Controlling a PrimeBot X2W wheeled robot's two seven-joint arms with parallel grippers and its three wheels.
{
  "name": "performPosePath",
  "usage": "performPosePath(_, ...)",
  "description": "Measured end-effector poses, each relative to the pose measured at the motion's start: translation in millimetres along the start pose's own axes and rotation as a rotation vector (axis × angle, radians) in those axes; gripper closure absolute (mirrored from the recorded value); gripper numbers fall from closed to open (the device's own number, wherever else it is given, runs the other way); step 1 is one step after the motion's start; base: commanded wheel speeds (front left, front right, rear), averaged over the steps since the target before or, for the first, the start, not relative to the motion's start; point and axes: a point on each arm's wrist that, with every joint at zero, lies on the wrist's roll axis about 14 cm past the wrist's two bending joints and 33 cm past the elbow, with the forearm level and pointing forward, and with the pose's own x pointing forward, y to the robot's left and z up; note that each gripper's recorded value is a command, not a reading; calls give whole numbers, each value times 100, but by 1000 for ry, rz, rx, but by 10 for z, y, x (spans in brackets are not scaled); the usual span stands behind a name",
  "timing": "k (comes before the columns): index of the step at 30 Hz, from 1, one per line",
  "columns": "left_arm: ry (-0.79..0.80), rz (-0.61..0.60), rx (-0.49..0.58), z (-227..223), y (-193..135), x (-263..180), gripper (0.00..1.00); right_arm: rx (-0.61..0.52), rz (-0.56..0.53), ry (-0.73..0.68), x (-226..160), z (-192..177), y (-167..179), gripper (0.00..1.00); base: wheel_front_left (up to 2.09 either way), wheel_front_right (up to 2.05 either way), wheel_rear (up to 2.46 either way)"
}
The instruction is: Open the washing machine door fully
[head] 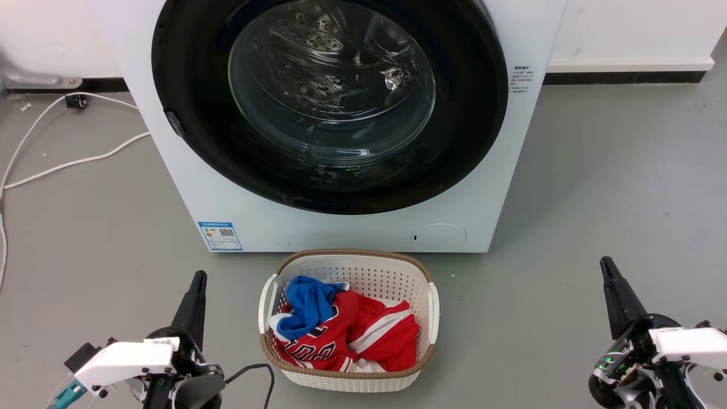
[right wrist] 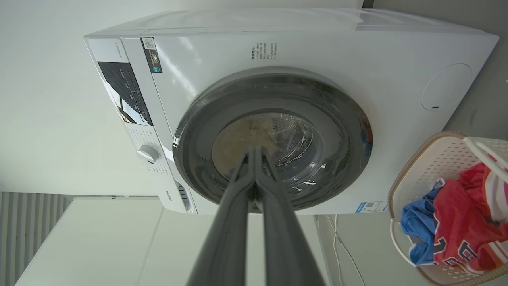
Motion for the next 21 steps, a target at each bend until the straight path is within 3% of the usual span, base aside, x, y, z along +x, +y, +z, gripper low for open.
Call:
performPosePath(3, 0, 0, 0, 0, 0, 0, 100, 0, 0, 0, 0, 0, 0, 100, 0, 0, 0)
performPosePath(4, 1, 7, -1, -4, 22, -6, 0, 0, -7, -1, -8, 0, -23, 0, 0, 0, 0)
performPosePath(9, -2, 82, -6, -12, 278, -128, 0, 5, -83, -9, -132, 10, -281, 0, 0, 0, 0)
performPosePath(18, -36, 68, 62, 45, 222, -120, 0, -80, -82, -43, -138, 76, -262, 0, 0, 0, 0)
performPosePath(21, -47, 61, 127, 68, 171, -108, 0, -163, -69, -50, -141, 92, -209, 0, 0, 0, 0)
